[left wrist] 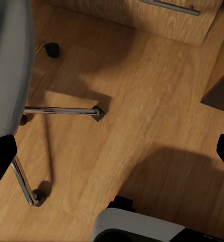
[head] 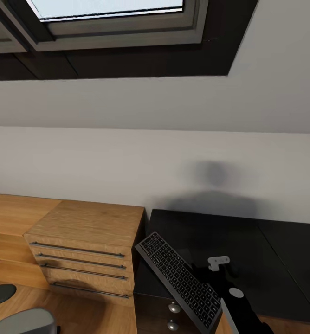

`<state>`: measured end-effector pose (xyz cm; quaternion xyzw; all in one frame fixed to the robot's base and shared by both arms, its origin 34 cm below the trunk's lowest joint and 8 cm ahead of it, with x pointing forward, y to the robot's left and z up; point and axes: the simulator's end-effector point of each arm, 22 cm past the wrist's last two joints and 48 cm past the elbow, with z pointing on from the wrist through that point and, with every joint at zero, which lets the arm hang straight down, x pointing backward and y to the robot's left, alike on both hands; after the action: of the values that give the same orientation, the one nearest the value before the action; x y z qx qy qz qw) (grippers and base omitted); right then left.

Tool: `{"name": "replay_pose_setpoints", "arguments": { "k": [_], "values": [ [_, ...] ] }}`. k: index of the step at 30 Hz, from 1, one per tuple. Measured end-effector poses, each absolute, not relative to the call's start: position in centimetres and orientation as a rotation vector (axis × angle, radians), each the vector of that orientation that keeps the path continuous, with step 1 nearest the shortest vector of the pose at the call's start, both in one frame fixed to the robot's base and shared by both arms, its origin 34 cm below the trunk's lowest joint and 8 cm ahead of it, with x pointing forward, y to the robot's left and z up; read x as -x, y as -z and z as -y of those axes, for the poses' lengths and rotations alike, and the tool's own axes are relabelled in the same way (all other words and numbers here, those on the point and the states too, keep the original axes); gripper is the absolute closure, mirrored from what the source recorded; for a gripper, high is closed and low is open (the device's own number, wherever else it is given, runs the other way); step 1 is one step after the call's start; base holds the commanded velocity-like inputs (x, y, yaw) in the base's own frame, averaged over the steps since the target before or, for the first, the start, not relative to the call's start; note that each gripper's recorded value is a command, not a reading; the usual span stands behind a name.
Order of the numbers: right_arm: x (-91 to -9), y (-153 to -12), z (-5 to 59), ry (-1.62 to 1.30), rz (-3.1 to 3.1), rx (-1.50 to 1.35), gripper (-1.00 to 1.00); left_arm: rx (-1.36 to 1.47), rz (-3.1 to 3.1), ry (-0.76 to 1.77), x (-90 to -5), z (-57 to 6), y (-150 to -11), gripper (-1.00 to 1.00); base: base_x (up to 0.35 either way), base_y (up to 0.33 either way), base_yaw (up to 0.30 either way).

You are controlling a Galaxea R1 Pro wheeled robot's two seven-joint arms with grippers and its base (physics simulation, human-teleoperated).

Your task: In the bedroom, organize the workspace by keeping the computer under the desk, ensuring the monitor is on the desk, placing the keyboard on the desk next to the monitor, placing the mouse on the desk next to the keyboard, moving the folder from the swivel chair onto the desk next to the mouse, stacking the notebook on top of the folder with the pen on top of the notebook, and positioning the swivel chair next to the desk.

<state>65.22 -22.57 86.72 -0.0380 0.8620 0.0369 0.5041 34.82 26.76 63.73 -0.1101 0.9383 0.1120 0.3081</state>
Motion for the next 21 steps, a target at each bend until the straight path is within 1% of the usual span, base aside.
{"name": "replay_pose_setpoints", "arguments": {
  "k": [21],
  "values": [
    [-64.5, -88.3, 21.1, -0.107, -2.08, 0.116, -1.0, 0.291, -2.481, -0.298, -34.2, -26.8, -65.3, -1.0, 0.0, 0.0, 0.0]
  ]
}}
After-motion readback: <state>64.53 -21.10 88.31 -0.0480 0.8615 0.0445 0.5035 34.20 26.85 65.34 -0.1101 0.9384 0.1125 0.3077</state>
